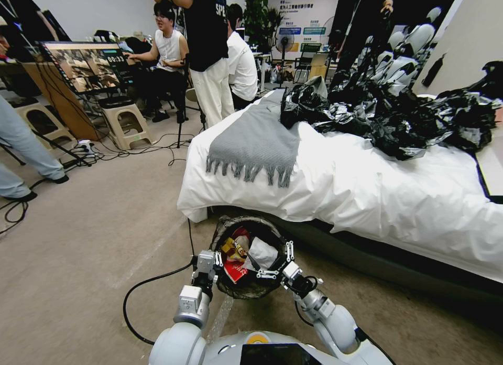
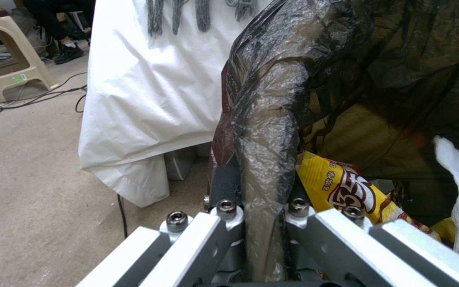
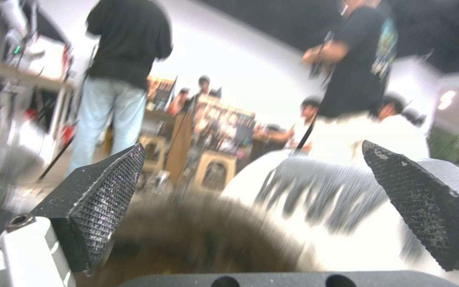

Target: Pick up the trash bin, then pick up the garbage from the floor and place it into the trash bin.

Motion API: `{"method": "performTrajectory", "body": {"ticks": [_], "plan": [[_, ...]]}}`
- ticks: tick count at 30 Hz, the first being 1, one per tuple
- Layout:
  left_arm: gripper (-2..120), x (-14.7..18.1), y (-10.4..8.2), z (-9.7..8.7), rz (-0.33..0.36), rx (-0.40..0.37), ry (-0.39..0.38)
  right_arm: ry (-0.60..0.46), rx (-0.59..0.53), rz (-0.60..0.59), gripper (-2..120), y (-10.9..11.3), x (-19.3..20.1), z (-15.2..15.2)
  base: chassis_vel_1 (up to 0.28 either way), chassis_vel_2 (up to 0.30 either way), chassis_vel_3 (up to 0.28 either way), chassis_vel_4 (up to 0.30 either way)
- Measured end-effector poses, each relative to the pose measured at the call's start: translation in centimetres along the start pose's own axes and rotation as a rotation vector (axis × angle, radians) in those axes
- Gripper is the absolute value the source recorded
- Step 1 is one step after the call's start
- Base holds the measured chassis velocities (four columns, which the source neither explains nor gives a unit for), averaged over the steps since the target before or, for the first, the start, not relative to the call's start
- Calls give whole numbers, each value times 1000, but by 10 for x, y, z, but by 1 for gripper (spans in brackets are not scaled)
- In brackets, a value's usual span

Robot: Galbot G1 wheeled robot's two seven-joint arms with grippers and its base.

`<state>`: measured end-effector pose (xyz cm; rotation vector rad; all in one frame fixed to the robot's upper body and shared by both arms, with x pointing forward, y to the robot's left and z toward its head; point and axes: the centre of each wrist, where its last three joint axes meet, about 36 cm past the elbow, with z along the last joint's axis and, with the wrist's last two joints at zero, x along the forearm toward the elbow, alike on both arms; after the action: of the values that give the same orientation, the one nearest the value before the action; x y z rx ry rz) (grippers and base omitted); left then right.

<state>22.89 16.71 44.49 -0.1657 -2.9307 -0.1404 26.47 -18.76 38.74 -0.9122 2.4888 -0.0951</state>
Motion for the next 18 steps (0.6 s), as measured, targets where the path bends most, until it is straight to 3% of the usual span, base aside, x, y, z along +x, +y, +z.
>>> {"method": "performTrajectory", "body": {"ticks": [7, 16, 18], "plan": [[0, -2, 1, 2, -8, 3, 6, -40, 33, 67, 100, -6, -4, -12, 0, 0, 0, 0], [0, -2, 3, 0, -18, 17, 8, 15, 101, 351, 100, -21, 24, -4, 0, 0, 0, 0], [0, -1, 3, 0, -18, 18, 8, 17, 102, 363, 100, -21, 25, -4, 0, 0, 0, 0]]}}
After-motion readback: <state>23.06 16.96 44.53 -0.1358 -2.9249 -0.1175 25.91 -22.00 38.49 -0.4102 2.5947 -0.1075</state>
